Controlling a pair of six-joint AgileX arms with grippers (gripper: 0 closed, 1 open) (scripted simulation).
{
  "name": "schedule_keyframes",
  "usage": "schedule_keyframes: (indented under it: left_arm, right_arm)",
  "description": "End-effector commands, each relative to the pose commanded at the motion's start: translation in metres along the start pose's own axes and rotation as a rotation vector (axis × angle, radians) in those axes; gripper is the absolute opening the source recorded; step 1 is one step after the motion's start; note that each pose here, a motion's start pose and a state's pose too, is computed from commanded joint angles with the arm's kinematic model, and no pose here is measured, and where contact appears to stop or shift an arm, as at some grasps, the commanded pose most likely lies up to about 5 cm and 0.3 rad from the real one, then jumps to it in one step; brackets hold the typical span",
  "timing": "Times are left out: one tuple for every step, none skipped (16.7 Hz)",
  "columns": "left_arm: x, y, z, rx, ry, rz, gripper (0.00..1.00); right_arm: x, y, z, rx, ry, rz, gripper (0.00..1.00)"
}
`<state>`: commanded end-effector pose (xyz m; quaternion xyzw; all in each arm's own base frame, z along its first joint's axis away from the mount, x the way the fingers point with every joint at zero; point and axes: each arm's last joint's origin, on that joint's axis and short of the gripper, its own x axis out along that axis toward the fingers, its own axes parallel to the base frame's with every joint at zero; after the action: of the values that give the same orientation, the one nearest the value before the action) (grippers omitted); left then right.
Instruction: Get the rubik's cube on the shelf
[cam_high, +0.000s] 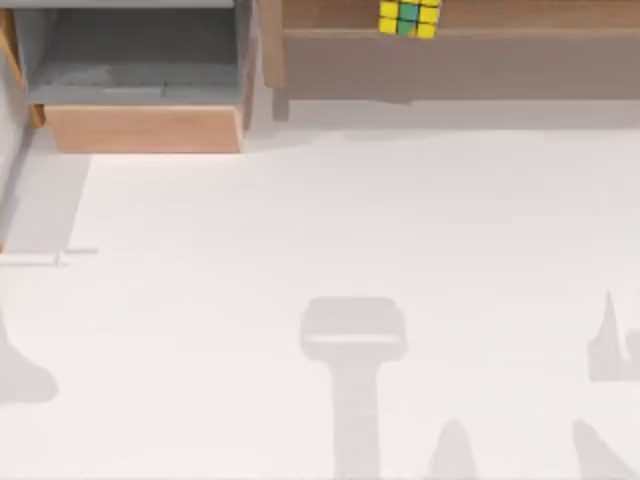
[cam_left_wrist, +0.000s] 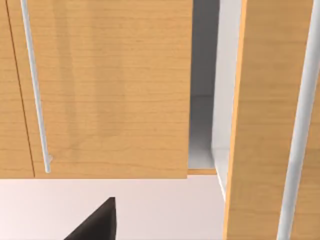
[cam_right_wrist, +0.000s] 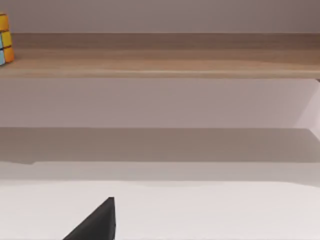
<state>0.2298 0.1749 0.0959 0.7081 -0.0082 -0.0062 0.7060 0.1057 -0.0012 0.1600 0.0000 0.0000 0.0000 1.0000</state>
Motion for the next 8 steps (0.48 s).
schedule_keyframes:
  left_arm:
    - [0.001, 0.000, 0.000, -0.001, 0.000, -0.001, 1.00]
    - [0.005, -0.001, 0.000, -0.002, 0.000, -0.002, 1.00]
    - [0.010, -0.001, 0.000, -0.003, 0.000, -0.003, 1.00]
    - [0.015, -0.001, 0.000, -0.003, 0.000, -0.003, 1.00]
    - [0.020, -0.001, 0.000, -0.003, 0.000, -0.003, 1.00]
    - [0.024, -0.001, 0.000, -0.003, 0.000, -0.003, 1.00]
    - [0.025, -0.001, 0.000, -0.003, 0.000, -0.003, 1.00]
    - [0.025, -0.001, 0.000, -0.003, 0.000, -0.003, 1.00]
  right_arm:
    - [0.000, 0.000, 0.000, 0.000, 0.000, 0.000, 1.00]
    - [0.000, 0.000, 0.000, 0.000, 0.000, 0.000, 1.00]
    - [0.000, 0.000, 0.000, 0.000, 0.000, 0.000, 1.00]
    - [0.000, 0.000, 0.000, 0.000, 0.000, 0.000, 1.00]
    - [0.000, 0.000, 0.000, 0.000, 0.000, 0.000, 1.00]
    - [0.000, 0.000, 0.000, 0.000, 0.000, 0.000, 1.00]
    - [0.000, 0.000, 0.000, 0.000, 0.000, 0.000, 1.00]
    - [0.000, 0.000, 0.000, 0.000, 0.000, 0.000, 1.00]
